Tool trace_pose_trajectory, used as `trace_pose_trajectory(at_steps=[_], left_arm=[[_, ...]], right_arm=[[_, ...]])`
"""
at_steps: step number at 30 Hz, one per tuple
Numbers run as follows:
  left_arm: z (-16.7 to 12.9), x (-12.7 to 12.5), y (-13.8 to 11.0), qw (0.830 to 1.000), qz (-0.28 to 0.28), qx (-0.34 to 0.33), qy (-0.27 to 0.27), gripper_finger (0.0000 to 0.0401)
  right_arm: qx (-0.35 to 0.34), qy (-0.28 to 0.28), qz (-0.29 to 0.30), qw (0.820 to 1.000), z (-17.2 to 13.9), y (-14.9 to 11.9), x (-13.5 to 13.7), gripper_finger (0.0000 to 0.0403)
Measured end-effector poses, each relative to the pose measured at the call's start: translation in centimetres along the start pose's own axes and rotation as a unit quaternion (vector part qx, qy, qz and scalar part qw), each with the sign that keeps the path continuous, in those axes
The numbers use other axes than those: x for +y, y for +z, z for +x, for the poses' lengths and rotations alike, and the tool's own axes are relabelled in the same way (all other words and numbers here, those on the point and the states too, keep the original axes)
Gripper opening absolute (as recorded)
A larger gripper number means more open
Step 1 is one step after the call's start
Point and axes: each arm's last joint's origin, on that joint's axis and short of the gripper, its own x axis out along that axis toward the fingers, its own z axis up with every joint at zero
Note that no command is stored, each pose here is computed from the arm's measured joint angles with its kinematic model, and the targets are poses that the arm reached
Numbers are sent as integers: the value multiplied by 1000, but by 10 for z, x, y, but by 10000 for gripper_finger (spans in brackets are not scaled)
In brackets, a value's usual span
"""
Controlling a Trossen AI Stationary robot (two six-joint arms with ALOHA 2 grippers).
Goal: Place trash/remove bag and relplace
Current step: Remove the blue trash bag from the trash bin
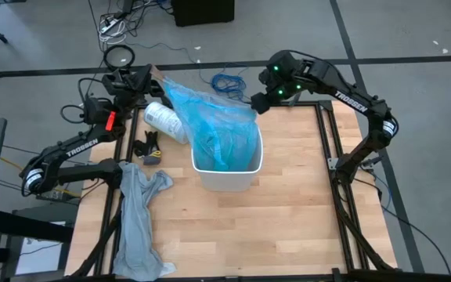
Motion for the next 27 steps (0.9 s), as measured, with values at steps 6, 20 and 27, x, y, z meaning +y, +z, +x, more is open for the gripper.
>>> trace_pose_trajectory(at_steps=[6, 20, 27], left_arm=[[0, 0, 0, 1000, 0, 0, -1, 6], [0, -1, 0, 1000, 0, 0, -4, 6], [0, -1, 0, 1000, 0, 0, -4, 6]], right_arm=[[32, 12, -5, 999, 13, -3, 6, 136], [50, 16, -7, 999, 21, -5, 9, 8], [10, 1, -34, 999, 4, -3, 20, 0]])
